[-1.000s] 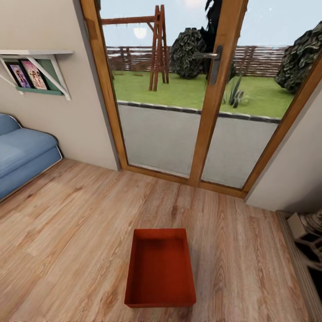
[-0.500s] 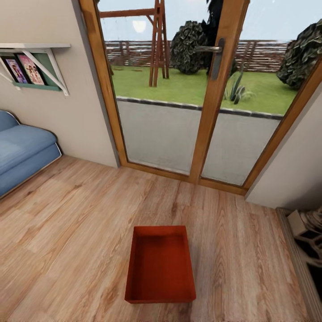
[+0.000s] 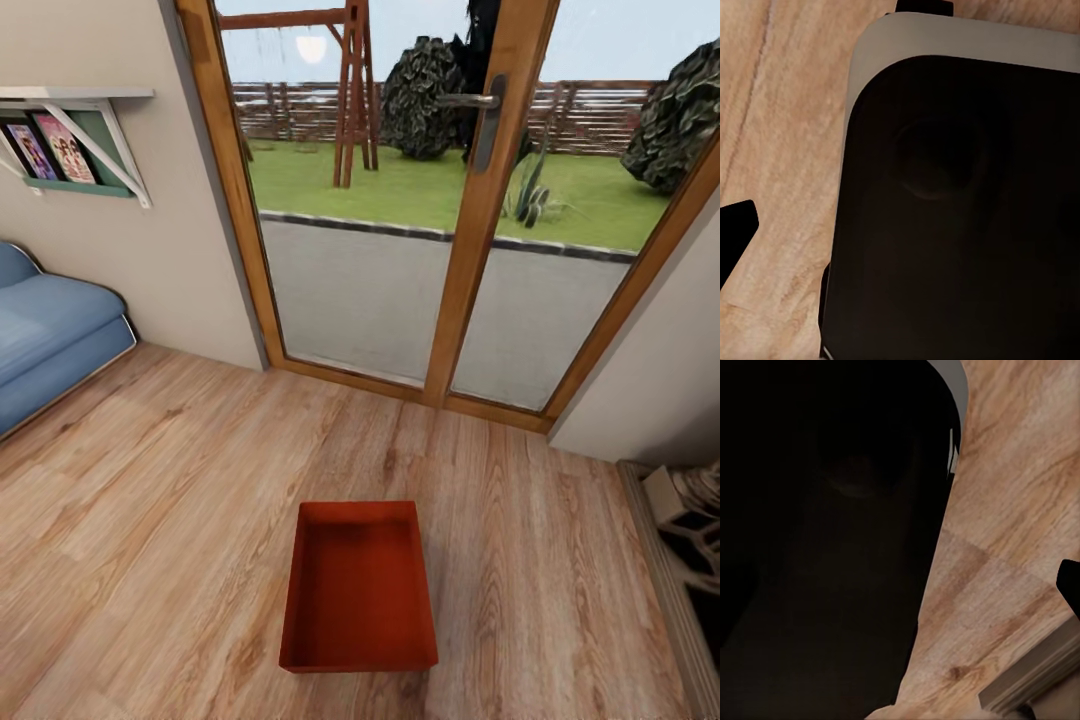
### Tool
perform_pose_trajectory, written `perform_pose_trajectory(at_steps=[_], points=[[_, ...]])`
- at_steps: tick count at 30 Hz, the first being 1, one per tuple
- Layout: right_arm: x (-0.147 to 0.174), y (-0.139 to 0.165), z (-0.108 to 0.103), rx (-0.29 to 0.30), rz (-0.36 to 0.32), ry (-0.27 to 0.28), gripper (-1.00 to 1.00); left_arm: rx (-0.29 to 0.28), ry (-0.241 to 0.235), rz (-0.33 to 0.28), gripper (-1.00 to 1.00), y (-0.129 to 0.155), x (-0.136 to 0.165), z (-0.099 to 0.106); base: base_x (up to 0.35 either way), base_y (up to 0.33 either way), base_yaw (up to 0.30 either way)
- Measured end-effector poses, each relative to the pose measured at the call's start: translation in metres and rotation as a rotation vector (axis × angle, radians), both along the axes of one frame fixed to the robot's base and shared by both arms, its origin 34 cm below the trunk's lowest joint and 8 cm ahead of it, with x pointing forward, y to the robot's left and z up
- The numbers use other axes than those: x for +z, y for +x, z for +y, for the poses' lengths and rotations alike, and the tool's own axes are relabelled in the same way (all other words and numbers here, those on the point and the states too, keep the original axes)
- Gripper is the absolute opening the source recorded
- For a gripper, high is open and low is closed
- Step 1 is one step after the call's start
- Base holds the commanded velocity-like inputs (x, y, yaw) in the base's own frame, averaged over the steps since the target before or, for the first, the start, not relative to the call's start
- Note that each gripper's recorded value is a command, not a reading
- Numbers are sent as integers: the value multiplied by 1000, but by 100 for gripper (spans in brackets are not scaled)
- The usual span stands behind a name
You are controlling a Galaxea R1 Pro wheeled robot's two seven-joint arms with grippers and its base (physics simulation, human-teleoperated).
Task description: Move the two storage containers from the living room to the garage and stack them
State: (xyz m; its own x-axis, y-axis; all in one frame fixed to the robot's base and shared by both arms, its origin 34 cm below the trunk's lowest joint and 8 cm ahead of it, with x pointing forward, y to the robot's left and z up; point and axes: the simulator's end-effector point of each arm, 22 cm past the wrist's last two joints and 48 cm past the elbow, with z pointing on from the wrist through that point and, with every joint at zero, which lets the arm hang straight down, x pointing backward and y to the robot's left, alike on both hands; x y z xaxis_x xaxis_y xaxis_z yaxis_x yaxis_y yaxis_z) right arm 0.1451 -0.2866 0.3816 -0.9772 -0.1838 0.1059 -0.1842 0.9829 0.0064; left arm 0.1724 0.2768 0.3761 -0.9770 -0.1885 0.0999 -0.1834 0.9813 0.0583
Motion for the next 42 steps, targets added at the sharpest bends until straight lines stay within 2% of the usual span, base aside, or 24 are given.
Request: perform_pose_trajectory(at_steps=[13,21,23,24,25,26,27,28,29,30,31,33,36,38,39,40,42], points=[[0,1,-3,10,-6,-12,100,0,0,0,100,0,0,0,0,0,0],[-1,2,3,-5,-7,-8,100,8,-2,-6,100,3,0,-1,0,0,0],[-2,9,8,-6,-16,-1,100,8,3,-48,100,23,-2,3,0,0,0],[-4,21,15,-9,-29,10,100,5,8,-120,100,59,-4,7,0,0,0],[-5,28,17,-10,-37,13,100,5,11,-155,100,76,-3,9,0,0,0],[-7,44,20,-13,-54,19,100,2,20,-214,100,107,-1,13,0,0,0],[-7,53,22,-16,-65,22,100,1,26,-243,100,123,1,16,0,0,0],[-8,84,29,-25,-108,34,100,-6,37,-302,100,160,7,19,0,0,0],[-8,113,35,-32,-150,44,100,-10,39,-338,100,185,13,20,0,0,0],[-5,154,43,-41,-210,56,100,-16,39,-370,100,215,23,18,0,0,0],[-3,175,45,-44,-239,59,100,-18,39,-387,100,229,29,17,0,0,0],[5,236,49,-53,-325,56,100,-23,39,-412,100,256,41,15,0,0,0],[17,303,51,-66,-414,33,100,-33,32,-447,100,301,63,10,0,0,0],[37,372,61,-85,-514,-17,100,-40,29,-496,100,356,88,6,0,0,0],[41,382,63,-91,-532,-30,100,-39,29,-505,100,366,93,5,0,0,0],[53,410,67,-102,-581,-60,100,-39,29,-516,100,388,102,4,0,0,0],[77,459,79,-119,-659,-72,100,-39,28,-503,100,406,104,1,0,0,0]])
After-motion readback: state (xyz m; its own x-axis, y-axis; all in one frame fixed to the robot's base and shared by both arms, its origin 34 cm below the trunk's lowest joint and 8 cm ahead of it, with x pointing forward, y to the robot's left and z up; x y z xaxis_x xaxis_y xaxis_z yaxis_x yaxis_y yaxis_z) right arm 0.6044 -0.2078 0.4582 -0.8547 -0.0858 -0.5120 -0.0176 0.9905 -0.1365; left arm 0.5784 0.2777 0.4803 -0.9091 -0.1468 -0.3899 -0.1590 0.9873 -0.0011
